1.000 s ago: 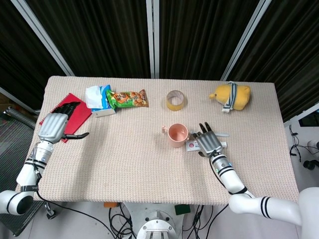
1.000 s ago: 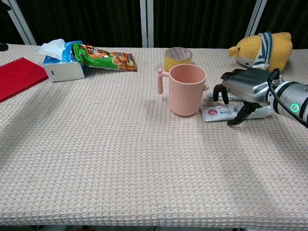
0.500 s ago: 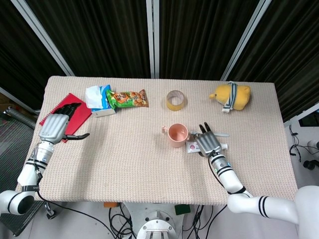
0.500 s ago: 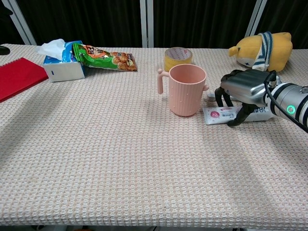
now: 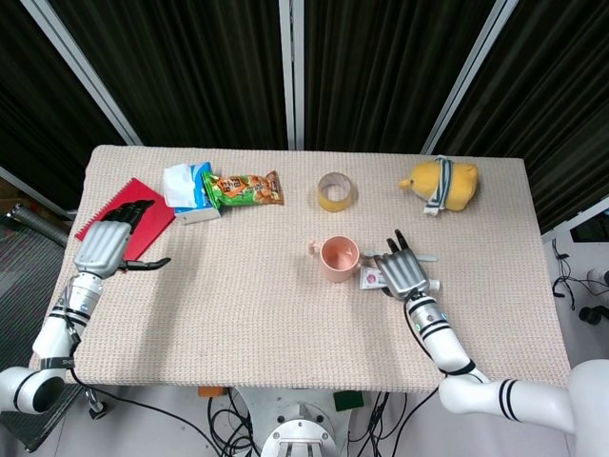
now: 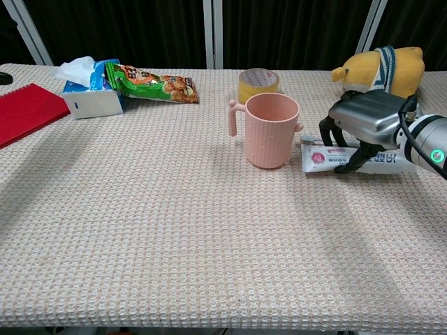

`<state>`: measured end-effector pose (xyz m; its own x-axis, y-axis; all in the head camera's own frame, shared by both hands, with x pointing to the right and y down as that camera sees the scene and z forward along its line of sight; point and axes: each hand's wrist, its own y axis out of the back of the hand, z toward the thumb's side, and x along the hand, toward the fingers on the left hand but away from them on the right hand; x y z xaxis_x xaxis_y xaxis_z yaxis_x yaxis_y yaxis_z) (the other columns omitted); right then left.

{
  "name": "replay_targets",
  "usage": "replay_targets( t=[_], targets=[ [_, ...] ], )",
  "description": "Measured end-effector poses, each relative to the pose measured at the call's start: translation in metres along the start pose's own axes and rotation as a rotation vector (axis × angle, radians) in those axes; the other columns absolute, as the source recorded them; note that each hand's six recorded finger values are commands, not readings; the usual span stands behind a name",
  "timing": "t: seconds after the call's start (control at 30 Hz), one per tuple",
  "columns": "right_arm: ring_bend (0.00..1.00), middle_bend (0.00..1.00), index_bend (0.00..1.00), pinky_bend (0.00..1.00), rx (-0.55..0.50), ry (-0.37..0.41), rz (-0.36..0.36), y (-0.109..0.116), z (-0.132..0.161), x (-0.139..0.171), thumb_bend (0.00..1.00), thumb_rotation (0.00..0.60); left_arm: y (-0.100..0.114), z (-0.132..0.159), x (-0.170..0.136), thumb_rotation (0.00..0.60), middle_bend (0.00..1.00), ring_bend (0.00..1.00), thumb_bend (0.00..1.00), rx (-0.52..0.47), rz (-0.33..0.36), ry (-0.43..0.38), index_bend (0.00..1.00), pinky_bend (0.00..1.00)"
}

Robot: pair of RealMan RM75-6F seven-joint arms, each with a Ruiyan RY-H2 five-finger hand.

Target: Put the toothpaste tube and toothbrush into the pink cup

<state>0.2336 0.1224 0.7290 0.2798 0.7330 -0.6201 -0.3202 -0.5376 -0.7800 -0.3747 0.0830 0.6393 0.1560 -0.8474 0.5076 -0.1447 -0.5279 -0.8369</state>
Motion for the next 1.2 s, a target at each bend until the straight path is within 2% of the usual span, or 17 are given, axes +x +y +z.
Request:
replay_targets(
  t=[0.23,0.5,0.73,0.9,1.03,1.2],
  targets=[
    [0.14,0.64,0.62,0.0,-0.076,0.0,-0.072,0.023,-0.012,0.017,0.53,0.6,0.001,-0.002,-0.004,0.28,0.1,0.09,0.04,-0.006,0.006,0.007,0.08,0.2],
    [0.16,0.65,0.62,0.0,-0.203,-0.008,-0.216,0.079,-0.029,0.035,0.53,0.6,-0.005,-0.011,-0.012,0.275,0.1,0.09,0.04,-0.021,-0.006,0.038,0.08,0.2],
    [0.17,0.64,0.64,0.0,-0.393,-0.014,-0.309,0.127,-0.035,0.031,0.55,0.6,-0.01,-0.021,-0.019,0.261,0.08,0.09,0.04,-0.067,-0.007,0.066,0.08,0.2],
    [0.17,0.64,0.64,0.0,-0.538,0.027,-0.351,0.153,-0.026,0.017,0.57,0.6,-0.011,-0.033,-0.024,0.259,0.08,0.09,0.04,-0.073,0.005,0.088,0.08,0.2],
    [0.17,0.64,0.64,0.0,-0.609,0.055,-0.358,0.157,-0.012,0.006,0.58,0.6,-0.013,-0.036,-0.026,0.257,0.08,0.09,0.04,-0.072,0.009,0.096,0.08,0.2],
    [0.17,0.64,0.64,0.0,-0.682,0.07,-0.367,0.151,0.002,-0.006,0.59,0.6,-0.02,-0.038,-0.027,0.257,0.08,0.09,0.04,-0.07,0.002,0.1,0.08,0.2]
  ],
)
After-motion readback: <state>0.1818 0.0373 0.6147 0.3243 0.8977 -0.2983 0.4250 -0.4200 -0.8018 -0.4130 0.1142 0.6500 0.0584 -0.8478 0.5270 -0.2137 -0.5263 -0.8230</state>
